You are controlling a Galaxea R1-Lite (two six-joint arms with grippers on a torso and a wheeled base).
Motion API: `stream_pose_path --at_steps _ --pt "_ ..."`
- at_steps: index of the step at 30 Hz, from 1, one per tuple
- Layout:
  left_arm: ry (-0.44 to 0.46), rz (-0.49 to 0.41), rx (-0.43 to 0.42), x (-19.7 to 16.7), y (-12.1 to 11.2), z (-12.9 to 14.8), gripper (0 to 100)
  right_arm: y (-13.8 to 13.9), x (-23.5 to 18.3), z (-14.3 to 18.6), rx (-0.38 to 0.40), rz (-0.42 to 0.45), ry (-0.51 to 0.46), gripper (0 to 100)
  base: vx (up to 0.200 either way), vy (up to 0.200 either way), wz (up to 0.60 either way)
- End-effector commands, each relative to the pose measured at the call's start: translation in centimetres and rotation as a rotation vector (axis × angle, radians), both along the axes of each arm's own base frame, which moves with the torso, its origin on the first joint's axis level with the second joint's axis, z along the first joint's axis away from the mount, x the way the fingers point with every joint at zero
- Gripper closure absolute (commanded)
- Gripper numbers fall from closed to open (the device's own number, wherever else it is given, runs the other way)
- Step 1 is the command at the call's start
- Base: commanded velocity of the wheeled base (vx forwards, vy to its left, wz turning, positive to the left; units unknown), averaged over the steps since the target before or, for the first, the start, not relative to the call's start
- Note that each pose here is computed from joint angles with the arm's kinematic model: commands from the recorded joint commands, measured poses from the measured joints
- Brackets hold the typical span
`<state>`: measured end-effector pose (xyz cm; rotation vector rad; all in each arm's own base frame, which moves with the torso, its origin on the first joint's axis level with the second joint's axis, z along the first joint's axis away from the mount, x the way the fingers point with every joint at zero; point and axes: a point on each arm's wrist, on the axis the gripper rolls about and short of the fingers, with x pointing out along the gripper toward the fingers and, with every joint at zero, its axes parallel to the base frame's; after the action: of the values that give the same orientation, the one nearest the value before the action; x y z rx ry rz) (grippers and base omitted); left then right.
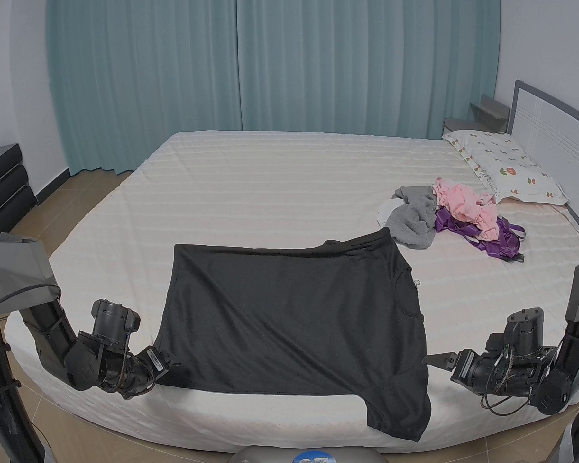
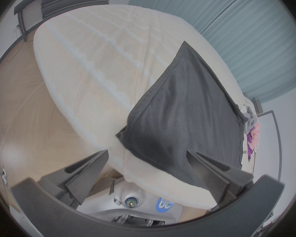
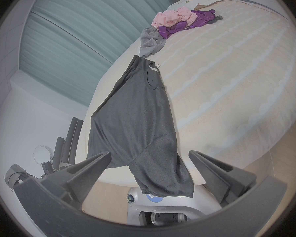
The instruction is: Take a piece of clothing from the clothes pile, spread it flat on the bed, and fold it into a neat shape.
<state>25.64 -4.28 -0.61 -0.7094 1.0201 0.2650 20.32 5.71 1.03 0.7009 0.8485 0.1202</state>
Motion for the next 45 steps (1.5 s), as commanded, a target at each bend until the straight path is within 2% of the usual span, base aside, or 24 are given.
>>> stream_pose_path --at_steps 1,5,30,31,45 --pt "0.013 0.010 0.008 0.36 0.12 -1.23 0 0.01 0.00 -0.06 -0.001 0.001 0.003 0 0.000 0.000 0.00" --pt "-0.036 0.018 0.003 0.69 0.24 -1.44 0 0.01 0.00 -0.09 -0.001 0.001 0.005 0 0.000 0.000 0.00" --pt "-0.040 0.024 0.003 0.95 0.41 -1.44 0 0.05 -0.01 -0.09 -0.001 0.003 0.004 0 0.000 0.000 0.00" --pt "-0.040 0.024 0.003 0.95 0.41 -1.44 100 0.05 -0.01 -0.09 -0.001 0.003 0.004 0 0.000 0.000 0.00" --pt "-0.041 0.024 0.008 0.51 0.48 -1.09 100 0.05 -0.01 -0.13 0.000 0.002 0.007 0 0.000 0.000 0.00"
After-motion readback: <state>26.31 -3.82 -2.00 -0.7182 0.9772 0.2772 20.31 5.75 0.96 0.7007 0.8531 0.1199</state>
